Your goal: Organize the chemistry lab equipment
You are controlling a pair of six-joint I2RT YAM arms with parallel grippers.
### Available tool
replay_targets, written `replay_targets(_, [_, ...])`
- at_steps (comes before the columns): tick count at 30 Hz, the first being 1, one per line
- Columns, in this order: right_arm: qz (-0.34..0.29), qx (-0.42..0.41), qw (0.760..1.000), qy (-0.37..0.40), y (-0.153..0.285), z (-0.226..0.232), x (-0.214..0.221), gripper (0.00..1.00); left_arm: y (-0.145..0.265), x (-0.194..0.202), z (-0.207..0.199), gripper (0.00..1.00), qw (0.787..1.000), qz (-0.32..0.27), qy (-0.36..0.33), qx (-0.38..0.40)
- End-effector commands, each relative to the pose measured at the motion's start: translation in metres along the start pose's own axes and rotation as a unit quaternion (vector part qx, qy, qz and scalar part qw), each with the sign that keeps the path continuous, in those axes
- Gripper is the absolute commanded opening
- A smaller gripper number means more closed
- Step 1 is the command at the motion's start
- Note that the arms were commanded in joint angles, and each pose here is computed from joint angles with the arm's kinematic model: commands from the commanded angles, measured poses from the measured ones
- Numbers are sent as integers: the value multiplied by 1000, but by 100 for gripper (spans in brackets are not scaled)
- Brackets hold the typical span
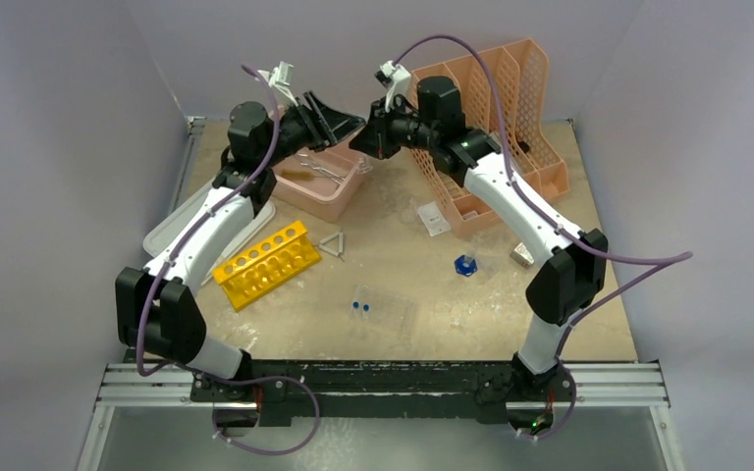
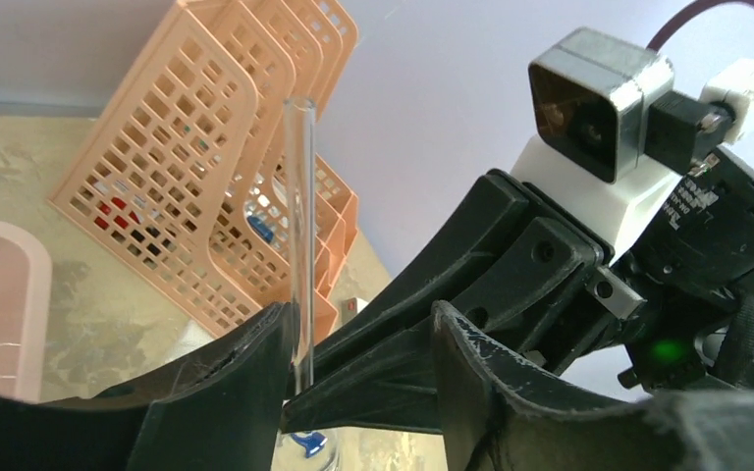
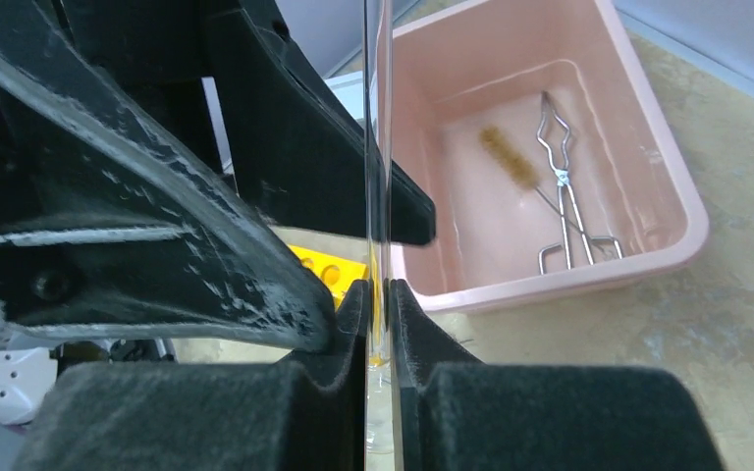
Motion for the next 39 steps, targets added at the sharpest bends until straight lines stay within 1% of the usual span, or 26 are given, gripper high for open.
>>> replay_targets(1, [-30, -47, 998, 32, 8, 16, -26, 1, -5, 1, -8, 46, 1000, -2, -25, 6])
replay_targets(7, [-23, -38, 998, 32, 5, 12, -22, 1, -6, -1, -5, 10, 999, 4, -32, -15])
replay_targets(9, [-23, -35, 999, 32, 6, 11, -23, 1, -7, -1, -3, 2, 999, 5, -30, -17])
replay_targets(10, [-23, -34, 999, 31, 5, 11, -23, 2, -8, -1, -2, 0, 999, 4, -28, -17])
replay_targets(11, [-23, -27, 999, 28, 5, 9, -24, 6, -8, -1, -2, 0, 1000, 3, -26, -18])
replay_targets(13, [-29, -4, 999, 16, 8, 4, -29, 20, -8, -6, 1, 0, 999, -9, -24, -30])
replay_targets(16, [-44, 25, 999, -4, 16, -5, -36, 45, -10, -17, 10, 0, 997, -33, -20, -63])
replay_targets(17, [-51, 33, 998, -4, 20, -8, -39, 50, -11, -23, 18, 0, 995, -45, -16, -83])
replay_targets(19, [-61, 50, 997, 0, 30, -12, -42, 53, -11, -35, 39, 0, 989, -71, -2, -130])
replay_targets(21, [-69, 73, 995, 7, 42, -17, -45, 55, -11, -47, 67, 0, 978, -99, 21, -183])
replay_targets(23, [-74, 111, 991, 13, 57, -26, -50, 57, -5, -56, 96, 0, 957, -132, 49, -253])
replay_targets(25, [-68, 170, 983, 19, 73, -42, -48, 58, 0, -62, 123, 0, 934, -162, 73, -309])
replay_targets(27, [-58, 214, 975, 28, 86, -54, -43, 59, -1, -61, 147, 0, 915, -175, 95, -350])
replay_targets(29, [-46, 248, 967, 38, 98, -64, -36, 59, -6, -59, 166, 0, 903, -180, 116, -372])
replay_targets(32, [-32, 282, 957, 54, 112, -73, -26, 59, -18, -56, 188, 0, 897, -189, 130, -378])
replay_targets(35, [-17, 307, 950, 61, 120, -82, -16, 60, -22, -54, 217, 0, 877, -204, 141, -412])
replay_targets(37, [-10, 323, 944, 65, 122, -89, -11, 60, -26, -47, 237, 0, 866, -201, 148, -433])
replay_targets(39, [-5, 349, 935, 69, 126, -98, -9, 60, -34, -39, 254, 0, 862, -188, 161, -442])
Point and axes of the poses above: each gripper's point midway between its finger pads, its own y axis back along the fingers, its own z axis along the line the jaws close on, x = y × z, the point moved 3 cm from there along y, back along the fingers, and after that the axes turned 8 degrees about y, right-handed, at the moved point
